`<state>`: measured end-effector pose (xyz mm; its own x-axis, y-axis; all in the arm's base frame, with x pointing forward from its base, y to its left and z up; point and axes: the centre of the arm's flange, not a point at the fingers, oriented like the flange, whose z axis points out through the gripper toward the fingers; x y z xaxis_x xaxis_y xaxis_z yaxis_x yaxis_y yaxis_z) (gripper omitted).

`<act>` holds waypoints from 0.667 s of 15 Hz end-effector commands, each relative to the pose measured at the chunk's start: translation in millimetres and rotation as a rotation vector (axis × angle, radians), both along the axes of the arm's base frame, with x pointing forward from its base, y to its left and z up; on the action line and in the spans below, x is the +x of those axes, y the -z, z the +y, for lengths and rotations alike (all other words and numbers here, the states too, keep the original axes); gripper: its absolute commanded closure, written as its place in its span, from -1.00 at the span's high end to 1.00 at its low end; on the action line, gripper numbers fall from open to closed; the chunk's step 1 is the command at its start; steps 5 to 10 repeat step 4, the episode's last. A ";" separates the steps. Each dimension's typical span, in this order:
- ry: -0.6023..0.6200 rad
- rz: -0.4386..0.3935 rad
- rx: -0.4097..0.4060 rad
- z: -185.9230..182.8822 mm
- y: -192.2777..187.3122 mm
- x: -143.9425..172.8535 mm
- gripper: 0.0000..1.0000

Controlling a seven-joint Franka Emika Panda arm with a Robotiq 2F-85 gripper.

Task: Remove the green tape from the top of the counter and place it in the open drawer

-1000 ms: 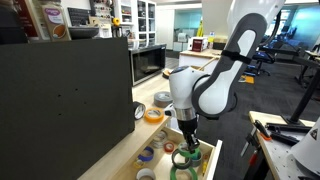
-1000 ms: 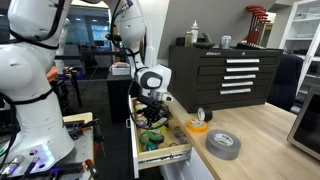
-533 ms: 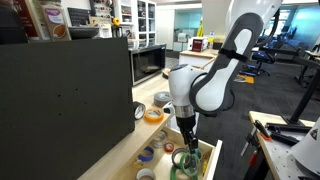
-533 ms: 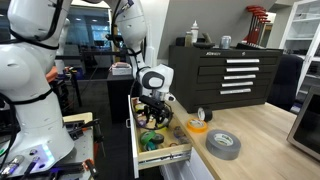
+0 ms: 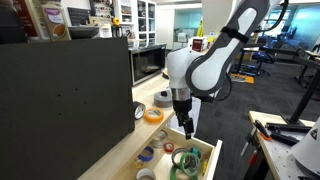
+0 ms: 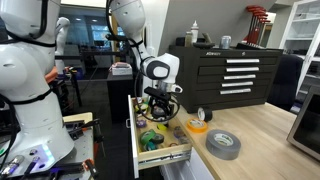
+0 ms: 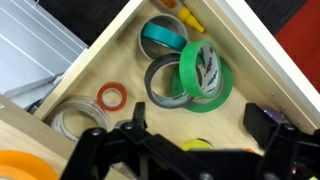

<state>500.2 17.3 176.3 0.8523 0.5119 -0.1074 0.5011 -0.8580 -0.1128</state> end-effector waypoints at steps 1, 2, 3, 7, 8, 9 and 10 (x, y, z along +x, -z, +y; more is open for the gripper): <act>0.062 -0.016 -0.021 -13.1 -43.3 5.0 1.00; 0.022 -0.015 -0.007 -7.2 -18.7 5.4 1.00; 0.031 -0.023 -0.010 -10.2 -26.9 7.5 1.00; 0.035 -0.028 -0.012 -11.8 -31.5 8.4 1.00; 0.035 -0.028 -0.012 -11.8 -31.5 8.4 1.00; 0.035 -0.028 -0.012 -11.8 -31.5 8.4 1.00; 0.035 -0.028 -0.012 -11.8 -31.5 8.4 1.00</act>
